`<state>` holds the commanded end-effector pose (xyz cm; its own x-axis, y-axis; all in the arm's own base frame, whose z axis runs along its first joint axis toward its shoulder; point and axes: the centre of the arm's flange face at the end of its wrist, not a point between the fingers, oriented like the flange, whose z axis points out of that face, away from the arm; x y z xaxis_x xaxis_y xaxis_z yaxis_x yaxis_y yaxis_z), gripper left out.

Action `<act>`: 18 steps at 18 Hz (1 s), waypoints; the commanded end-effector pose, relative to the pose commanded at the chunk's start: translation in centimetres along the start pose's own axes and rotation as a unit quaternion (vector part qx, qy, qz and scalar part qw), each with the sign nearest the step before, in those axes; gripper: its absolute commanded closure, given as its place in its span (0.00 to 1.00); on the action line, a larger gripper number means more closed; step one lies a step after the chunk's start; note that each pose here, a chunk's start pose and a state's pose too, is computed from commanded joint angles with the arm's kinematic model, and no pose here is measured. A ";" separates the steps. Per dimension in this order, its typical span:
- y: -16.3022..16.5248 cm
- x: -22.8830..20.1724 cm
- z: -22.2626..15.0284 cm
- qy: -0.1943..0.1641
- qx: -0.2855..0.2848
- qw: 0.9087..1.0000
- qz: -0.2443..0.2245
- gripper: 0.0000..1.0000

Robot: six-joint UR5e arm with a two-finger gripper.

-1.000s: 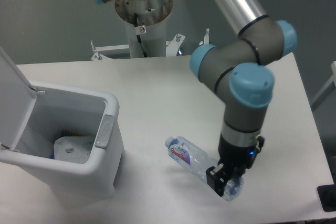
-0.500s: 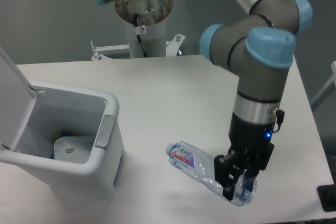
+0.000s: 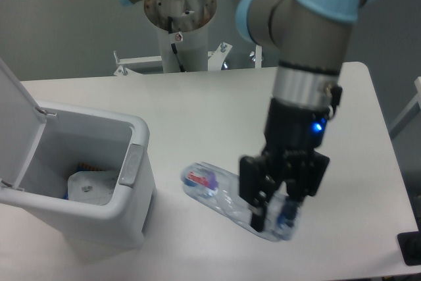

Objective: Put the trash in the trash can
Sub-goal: 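Carry the bottle over the trash can and lower it in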

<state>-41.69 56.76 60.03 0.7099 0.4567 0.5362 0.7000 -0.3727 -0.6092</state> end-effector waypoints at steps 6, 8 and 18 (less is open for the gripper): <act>2.3 5.4 1.5 0.036 -0.021 0.999 0.022 0.42; 3.3 6.7 2.7 0.044 -0.032 0.998 0.029 0.42; 9.2 11.3 7.9 0.071 -0.076 0.991 0.079 0.41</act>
<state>-27.87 64.83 55.85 0.8078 0.2689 0.5246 0.5753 -0.5535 -0.6022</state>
